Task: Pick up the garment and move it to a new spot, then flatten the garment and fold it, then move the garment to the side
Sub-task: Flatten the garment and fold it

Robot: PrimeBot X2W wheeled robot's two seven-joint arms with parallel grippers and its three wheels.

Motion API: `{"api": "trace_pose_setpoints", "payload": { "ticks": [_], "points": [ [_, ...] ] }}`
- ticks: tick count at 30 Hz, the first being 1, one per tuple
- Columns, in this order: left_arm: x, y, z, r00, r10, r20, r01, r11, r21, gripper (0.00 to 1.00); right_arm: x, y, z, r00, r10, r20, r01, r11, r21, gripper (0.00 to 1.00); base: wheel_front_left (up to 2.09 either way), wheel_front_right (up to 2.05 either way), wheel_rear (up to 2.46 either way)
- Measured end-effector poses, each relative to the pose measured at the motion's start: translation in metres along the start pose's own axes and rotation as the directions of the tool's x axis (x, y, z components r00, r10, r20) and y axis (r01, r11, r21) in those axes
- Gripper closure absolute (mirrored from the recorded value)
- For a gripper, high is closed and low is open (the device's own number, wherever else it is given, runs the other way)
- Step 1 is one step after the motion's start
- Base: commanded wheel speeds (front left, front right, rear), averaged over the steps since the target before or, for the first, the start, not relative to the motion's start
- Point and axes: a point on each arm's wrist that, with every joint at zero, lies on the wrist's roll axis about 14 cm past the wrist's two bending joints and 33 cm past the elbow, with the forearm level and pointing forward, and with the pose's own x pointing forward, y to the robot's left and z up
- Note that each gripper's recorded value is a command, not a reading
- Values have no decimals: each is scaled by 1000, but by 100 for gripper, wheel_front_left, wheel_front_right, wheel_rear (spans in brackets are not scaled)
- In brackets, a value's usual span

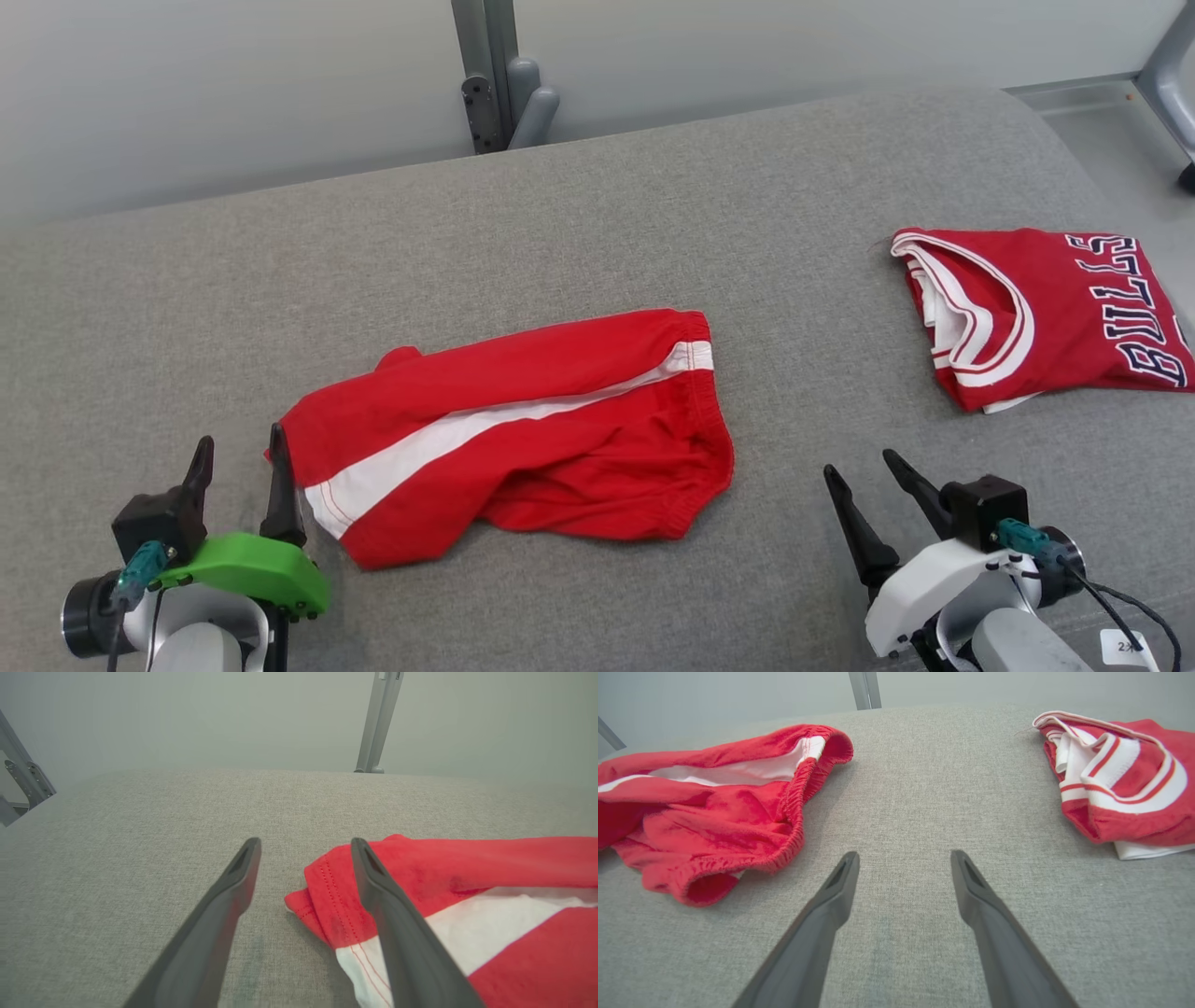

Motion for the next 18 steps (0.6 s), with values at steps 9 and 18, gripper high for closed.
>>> {"api": "trace_pose_setpoints", "payload": {
  "ticks": [9, 18],
  "points": [
    [-37, 2, 15, 997, 25, 75, -26, 1000, 12, 0, -2, 7, 48, 986, -3, 164, 7, 1000, -29, 0, 0, 0, 0],
    [-70, -6, 16, 995, 23, 96, -23, 1000, -3, 0, -9, 22, 82, 958, 0, 286, 13, 999, -43, 0, 0, 0, 0]
  ]
}}
